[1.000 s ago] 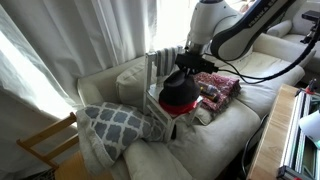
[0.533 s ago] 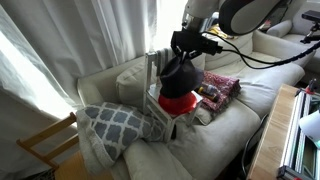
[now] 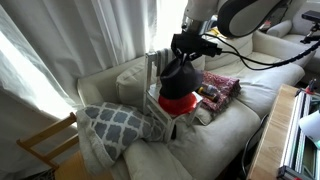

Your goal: Hang the black hat on the left side of the backrest of the white chair and then hang the red hat on the right side of the backrest of the white chair

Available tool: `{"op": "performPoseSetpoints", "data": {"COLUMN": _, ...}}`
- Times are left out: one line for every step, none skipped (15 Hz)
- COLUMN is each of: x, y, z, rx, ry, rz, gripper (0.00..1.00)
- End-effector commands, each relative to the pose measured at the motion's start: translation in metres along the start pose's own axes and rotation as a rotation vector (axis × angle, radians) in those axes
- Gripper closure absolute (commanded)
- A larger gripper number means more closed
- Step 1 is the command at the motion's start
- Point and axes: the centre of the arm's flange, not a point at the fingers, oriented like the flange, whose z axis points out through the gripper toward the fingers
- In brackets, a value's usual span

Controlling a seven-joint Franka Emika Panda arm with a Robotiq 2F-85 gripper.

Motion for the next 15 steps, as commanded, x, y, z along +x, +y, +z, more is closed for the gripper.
{"op": "performPoseSetpoints", "data": {"x": 0.005, "y": -0.019, "z": -0.038, "rx": 0.068, "ry": 0.098, "rz": -0.074, "gripper": 0.98}}
{"op": "performPoseSetpoints", "data": {"x": 0.007, "y": -0.027, "z": -0.056, "rx": 0.097, "ry": 0.138, "rz": -0.110, "gripper": 0.98}}
{"op": "performPoseSetpoints", "data": {"x": 0.009, "y": -0.033, "z": -0.072, "rx": 0.124, "ry": 0.174, "rz": -0.147, "gripper": 0.98}}
{"op": "performPoseSetpoints", "data": {"x": 0.012, "y": -0.041, "z": -0.089, "rx": 0.149, "ry": 0.209, "rz": -0.169, "gripper": 0.98}}
{"op": "performPoseSetpoints", "data": {"x": 0.013, "y": -0.048, "z": -0.102, "rx": 0.187, "ry": 0.245, "rz": -0.186, "gripper": 0.98}}
{"op": "performPoseSetpoints", "data": {"x": 0.012, "y": -0.057, "z": -0.114, "rx": 0.215, "ry": 0.276, "rz": -0.199, "gripper": 0.98}}
{"op": "performPoseSetpoints", "data": {"x": 0.009, "y": -0.065, "z": -0.122, "rx": 0.242, "ry": 0.299, "rz": -0.215, "gripper": 0.98}}
{"op": "performPoseSetpoints", "data": {"x": 0.005, "y": -0.073, "z": -0.126, "rx": 0.271, "ry": 0.318, "rz": -0.226, "gripper": 0.98}}
{"op": "performPoseSetpoints", "data": {"x": 0.003, "y": -0.082, "z": -0.131, "rx": 0.295, "ry": 0.330, "rz": -0.228, "gripper": 0.98}}
{"op": "performPoseSetpoints", "data": {"x": -0.001, "y": -0.090, "z": -0.129, "rx": 0.309, "ry": 0.337, "rz": -0.231, "gripper": 0.98}}
{"op": "performPoseSetpoints", "data": {"x": -0.004, "y": -0.097, "z": -0.128, "rx": 0.320, "ry": 0.347, "rz": -0.232, "gripper": 0.98}}
{"op": "performPoseSetpoints", "data": {"x": -0.008, "y": -0.101, "z": -0.125, "rx": 0.333, "ry": 0.354, "rz": -0.238, "gripper": 0.98}}
{"op": "performPoseSetpoints", "data": {"x": -0.009, "y": -0.107, "z": -0.120, "rx": 0.335, "ry": 0.365, "rz": -0.237, "gripper": 0.98}}
{"op": "performPoseSetpoints", "data": {"x": -0.010, "y": -0.111, "z": -0.115, "rx": 0.341, "ry": 0.372, "rz": -0.234, "gripper": 0.98}}
{"op": "performPoseSetpoints", "data": {"x": -0.010, "y": -0.114, "z": -0.109, "rx": 0.350, "ry": 0.375, "rz": -0.231, "gripper": 0.98}}
